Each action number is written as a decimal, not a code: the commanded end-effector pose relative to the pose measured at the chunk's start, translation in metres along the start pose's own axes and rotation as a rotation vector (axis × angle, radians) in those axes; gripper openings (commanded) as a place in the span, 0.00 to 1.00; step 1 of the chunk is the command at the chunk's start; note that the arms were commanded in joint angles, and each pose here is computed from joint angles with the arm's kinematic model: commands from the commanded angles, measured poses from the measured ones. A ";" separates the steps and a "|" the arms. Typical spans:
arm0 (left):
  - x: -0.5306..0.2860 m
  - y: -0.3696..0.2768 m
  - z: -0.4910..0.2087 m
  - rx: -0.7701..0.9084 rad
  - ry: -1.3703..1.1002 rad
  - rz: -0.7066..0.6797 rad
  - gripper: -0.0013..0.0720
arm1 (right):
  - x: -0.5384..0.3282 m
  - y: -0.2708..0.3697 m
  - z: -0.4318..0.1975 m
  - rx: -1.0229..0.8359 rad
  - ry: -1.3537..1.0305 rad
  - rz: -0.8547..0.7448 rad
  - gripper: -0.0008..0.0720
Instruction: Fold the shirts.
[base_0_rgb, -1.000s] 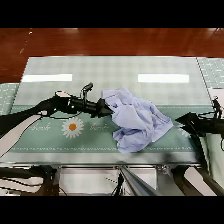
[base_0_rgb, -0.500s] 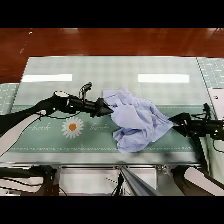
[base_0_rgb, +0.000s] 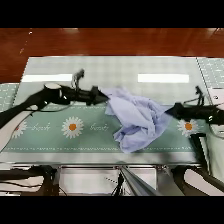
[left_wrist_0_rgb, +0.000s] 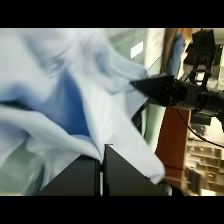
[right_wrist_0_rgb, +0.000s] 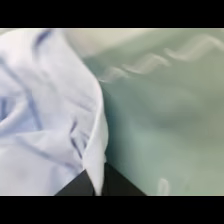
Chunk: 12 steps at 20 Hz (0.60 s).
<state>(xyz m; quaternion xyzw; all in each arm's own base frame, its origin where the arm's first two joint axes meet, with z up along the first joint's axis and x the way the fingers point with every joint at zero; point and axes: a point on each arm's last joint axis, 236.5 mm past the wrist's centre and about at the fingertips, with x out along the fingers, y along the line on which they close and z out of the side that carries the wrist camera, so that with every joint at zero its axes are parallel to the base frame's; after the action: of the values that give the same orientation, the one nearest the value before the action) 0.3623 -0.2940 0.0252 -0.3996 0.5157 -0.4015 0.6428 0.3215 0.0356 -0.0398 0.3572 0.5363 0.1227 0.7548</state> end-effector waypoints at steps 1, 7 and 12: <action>-0.055 -0.088 0.059 0.229 -0.180 -0.066 0.05 | -0.072 0.066 0.062 -0.208 -0.204 0.042 0.05; -0.206 -0.321 0.079 0.793 -0.540 -0.175 0.05 | -0.250 0.218 0.108 -0.525 -0.768 0.092 0.05; -0.262 -0.422 0.018 1.061 -0.662 -0.192 0.05 | -0.350 0.292 0.072 -0.717 -1.055 0.041 0.05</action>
<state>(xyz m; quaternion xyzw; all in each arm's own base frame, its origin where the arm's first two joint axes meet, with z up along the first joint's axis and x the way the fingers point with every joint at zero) 0.3433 -0.2096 0.4528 -0.2237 0.0528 -0.5183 0.8238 0.3416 0.0105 0.3550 0.1522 0.0952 0.1384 0.9740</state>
